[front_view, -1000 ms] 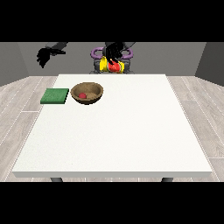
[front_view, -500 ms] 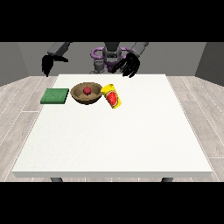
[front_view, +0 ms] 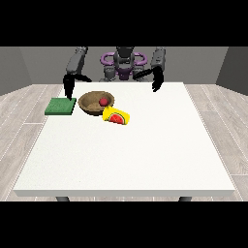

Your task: Pick the cup and pour the ball into the bowl, then pick the bowl and place it on the pad

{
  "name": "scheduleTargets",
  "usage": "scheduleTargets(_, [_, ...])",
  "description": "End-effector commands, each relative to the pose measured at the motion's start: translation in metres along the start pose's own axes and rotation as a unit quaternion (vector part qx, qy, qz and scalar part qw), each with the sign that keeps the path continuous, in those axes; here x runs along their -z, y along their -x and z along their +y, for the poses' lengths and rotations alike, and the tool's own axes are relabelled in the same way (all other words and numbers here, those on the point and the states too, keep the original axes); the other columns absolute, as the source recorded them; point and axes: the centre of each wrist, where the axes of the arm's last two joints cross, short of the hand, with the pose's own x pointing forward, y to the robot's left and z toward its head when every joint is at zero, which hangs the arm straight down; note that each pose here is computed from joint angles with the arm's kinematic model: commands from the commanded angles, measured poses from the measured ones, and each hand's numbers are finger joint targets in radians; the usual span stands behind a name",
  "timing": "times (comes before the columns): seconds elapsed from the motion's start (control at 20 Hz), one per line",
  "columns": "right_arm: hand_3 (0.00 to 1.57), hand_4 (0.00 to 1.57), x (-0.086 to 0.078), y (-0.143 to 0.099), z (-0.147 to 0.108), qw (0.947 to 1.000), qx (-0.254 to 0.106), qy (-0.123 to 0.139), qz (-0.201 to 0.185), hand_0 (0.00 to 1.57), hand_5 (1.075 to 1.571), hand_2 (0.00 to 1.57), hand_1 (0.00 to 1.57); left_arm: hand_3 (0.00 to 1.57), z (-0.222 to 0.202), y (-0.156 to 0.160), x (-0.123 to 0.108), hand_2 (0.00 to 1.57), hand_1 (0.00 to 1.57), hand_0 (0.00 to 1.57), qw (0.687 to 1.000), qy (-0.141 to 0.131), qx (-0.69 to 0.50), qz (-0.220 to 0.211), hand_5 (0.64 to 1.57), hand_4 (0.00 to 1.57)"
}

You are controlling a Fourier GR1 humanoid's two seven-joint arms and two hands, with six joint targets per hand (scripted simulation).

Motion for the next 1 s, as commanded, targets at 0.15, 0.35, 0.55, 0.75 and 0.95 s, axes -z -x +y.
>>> scheduleTargets(0.15, [0.0,0.31,0.006,0.028,0.019,0.999,0.002,0.039,0.022,0.0,1.569,0.0,0.0,0.0,0.016,0.011,-0.02,0.0,0.0,0.0,0.997,0.03,-0.063,-0.017,1.564,0.0])
scheduleTargets(0.35, [0.0,0.26,0.022,0.023,0.03,0.9987,0.016,0.045,0.016,0.0,1.567,0.0,0.0,0.0,0.064,0.018,-0.01,0.0,0.0,0.0,0.998,0.018,-0.057,-0.022,1.565,0.0])
scheduleTargets(0.55, [0.0,0.19,0.012,0.046,0.019,0.9986,0.011,0.051,0.007,0.0,1.563,0.0,0.0,0.0,0.064,0.0,-0.005,0.0,0.0,0.0,0.997,0.016,-0.047,-0.061,1.566,0.0])
scheduleTargets(0.75, [0.0,0.12,0.011,0.052,0.01,0.9992,0.012,0.034,0.017,0.0,1.563,0.0,0.0,0.0,0.073,0.013,-0.021,0.0,0.0,0.0,0.998,0.015,-0.056,-0.028,1.566,0.0])
scheduleTargets(0.95, [0.0,0.13,0.014,0.057,0.015,0.9991,0.013,0.04,0.004,0.0,1.562,0.0,0.0,0.0,0.072,0.004,-0.023,0.0,0.0,0.0,0.996,0.031,-0.056,-0.056,1.566,0.0])
